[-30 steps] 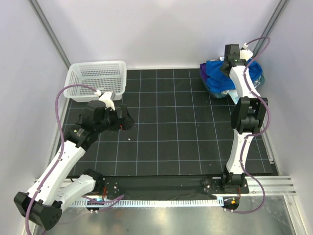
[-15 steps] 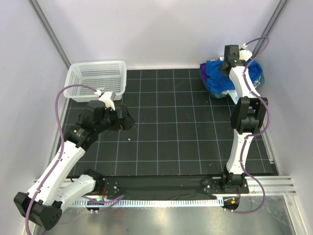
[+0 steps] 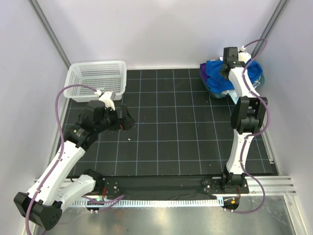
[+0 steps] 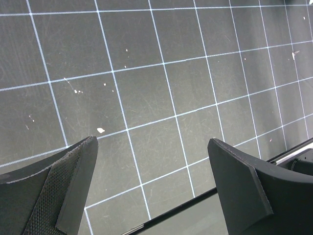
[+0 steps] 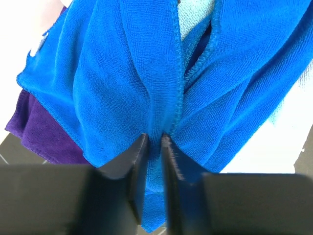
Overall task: Fold and stack the towels
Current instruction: Grab crumpled towel, then move the towel to the center of the board
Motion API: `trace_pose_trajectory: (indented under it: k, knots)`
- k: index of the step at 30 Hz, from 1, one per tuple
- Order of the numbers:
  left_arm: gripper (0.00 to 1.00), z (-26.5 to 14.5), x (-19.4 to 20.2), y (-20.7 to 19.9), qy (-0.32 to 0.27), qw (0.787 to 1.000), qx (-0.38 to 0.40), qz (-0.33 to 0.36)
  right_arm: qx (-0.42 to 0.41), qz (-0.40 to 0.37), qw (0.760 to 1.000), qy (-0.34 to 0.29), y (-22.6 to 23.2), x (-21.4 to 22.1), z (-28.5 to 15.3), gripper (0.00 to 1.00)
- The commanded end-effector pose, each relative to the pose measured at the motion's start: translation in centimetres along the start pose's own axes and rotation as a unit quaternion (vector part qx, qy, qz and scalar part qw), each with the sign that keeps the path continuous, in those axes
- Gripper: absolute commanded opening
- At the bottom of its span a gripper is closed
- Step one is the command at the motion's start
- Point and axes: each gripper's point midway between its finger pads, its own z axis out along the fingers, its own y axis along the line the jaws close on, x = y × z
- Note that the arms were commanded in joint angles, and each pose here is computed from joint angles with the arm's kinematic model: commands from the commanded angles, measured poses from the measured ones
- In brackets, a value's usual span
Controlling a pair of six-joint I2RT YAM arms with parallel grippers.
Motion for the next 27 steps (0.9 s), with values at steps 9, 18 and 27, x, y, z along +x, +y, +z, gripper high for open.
trace_pose_trajectory:
  k: [9, 18, 27]
  knots:
    - [1.0, -0.1, -1.0, -0.5, -0.024, 1.0, 0.012, 0.0, -0.081, 0.015, 0.995, -0.065, 3.9, -6.8, -7.6, 0.01]
    - [1.0, -0.6, -1.8, 0.4, -0.043, 0.999, -0.007, -0.004, -0.226, -0.02, 0.97, -0.083, 12.6, -7.2, -19.5, 0.01]
    - [1.0, -2.4, -3.8, 4.7, -0.104, 0.988, -0.113, -0.032, -0.427, -0.134, 0.893, -0.041, 23.0, 6.5, -37.9, 0.01]
